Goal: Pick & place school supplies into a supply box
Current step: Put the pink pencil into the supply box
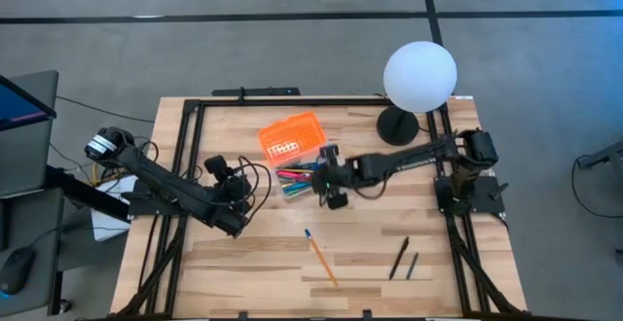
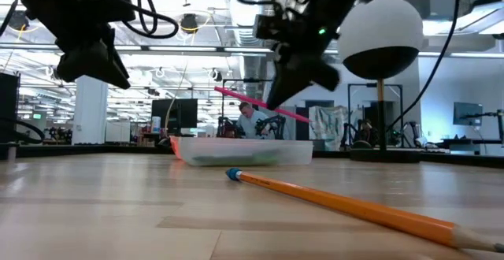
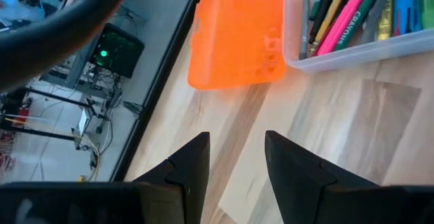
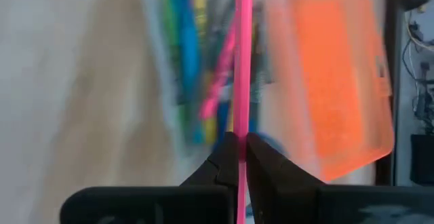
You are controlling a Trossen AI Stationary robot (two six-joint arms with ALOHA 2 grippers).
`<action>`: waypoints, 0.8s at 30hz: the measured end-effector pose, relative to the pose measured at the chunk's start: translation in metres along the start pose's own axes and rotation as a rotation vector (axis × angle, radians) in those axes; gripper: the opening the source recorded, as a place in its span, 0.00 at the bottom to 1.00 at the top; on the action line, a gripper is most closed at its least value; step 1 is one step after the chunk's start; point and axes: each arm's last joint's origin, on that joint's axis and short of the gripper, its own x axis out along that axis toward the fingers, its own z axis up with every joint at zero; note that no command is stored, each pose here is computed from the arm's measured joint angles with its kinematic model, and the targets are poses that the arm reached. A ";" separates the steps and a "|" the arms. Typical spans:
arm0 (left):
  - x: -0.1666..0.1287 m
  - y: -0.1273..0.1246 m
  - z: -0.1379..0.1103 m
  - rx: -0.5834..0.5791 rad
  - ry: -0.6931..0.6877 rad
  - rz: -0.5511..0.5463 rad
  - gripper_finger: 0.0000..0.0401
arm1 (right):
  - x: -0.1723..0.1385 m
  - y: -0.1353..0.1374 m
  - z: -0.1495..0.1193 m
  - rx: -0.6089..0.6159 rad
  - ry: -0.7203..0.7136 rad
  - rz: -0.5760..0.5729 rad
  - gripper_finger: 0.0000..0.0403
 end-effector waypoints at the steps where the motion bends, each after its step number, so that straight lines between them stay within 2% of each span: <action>1: -0.001 -0.001 -0.001 -0.001 -0.004 -0.004 0.34 | 0.003 -0.007 -0.001 0.013 -0.011 0.000 0.00; 8: -0.007 -0.004 -0.003 -0.007 -0.032 -0.021 0.34 | 0.014 -0.039 -0.010 0.101 -0.065 0.023 0.00; 19: -0.008 -0.006 -0.002 -0.021 -0.060 -0.023 0.34 | 0.015 -0.041 -0.010 0.117 -0.079 0.044 0.03; 24: -0.008 -0.006 -0.002 -0.025 -0.065 -0.023 0.34 | 0.017 -0.046 -0.010 0.162 -0.141 0.118 0.09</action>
